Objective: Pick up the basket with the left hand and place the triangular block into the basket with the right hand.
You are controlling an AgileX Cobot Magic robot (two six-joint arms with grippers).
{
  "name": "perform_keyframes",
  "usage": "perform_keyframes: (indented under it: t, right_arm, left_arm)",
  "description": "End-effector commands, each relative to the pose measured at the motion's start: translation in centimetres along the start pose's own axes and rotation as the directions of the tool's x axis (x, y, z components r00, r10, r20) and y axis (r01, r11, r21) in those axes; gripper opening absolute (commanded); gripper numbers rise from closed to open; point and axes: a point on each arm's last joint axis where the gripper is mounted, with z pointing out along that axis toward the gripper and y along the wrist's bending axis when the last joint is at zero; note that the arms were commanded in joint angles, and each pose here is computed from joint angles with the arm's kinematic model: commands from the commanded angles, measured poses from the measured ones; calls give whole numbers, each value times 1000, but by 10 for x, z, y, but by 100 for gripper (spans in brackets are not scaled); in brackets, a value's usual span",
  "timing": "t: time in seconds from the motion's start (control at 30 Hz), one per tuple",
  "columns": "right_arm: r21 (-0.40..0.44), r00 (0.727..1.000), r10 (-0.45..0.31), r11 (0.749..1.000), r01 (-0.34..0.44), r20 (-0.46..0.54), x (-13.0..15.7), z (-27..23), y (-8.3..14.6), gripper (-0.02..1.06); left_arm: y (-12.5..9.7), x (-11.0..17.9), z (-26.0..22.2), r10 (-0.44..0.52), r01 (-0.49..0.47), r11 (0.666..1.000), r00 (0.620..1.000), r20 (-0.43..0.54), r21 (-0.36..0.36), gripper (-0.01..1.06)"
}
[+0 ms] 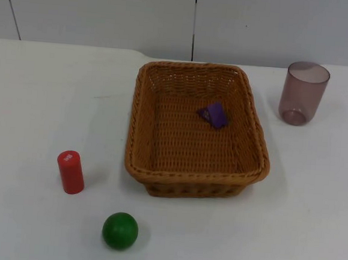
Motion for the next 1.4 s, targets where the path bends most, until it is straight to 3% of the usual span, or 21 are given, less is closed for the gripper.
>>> perform_keyframes:
  t: [0.0,0.23,0.33,0.47,0.8,1.1,1.2,1.37]
  right_arm:
    - [-6,999,16,1000,-16,-33,4,4,1,104]
    - [-16,993,73,997,-75,-91,16,16,3,104]
    - [-21,981,103,994,-108,-163,29,26,6,104]
    - [-28,947,124,990,-138,-298,55,44,11,104]
    - [-20,888,155,983,-181,-433,91,67,18,104]
    - [-18,877,153,983,-181,-455,103,76,20,104]
    - [-15,880,155,983,-181,-449,106,79,20,104]
    - [-15,880,155,983,-181,-449,106,79,20,104]
  left_arm:
    - [-2,4,5,-13,14,999,1000,-15,44,105]
    - [0,11,8,-3,8,997,998,-60,72,105]
    - [-1,16,11,-8,15,997,996,-92,76,105]
    - [-3,44,25,6,16,996,967,-256,85,105]
    - [-9,94,52,13,37,994,895,-446,104,105]
    - [-8,94,52,-15,56,995,893,-449,79,105]
    - [-4,95,52,-62,80,997,890,-453,21,105]
    - [-4,95,52,-61,78,997,890,-453,19,105]
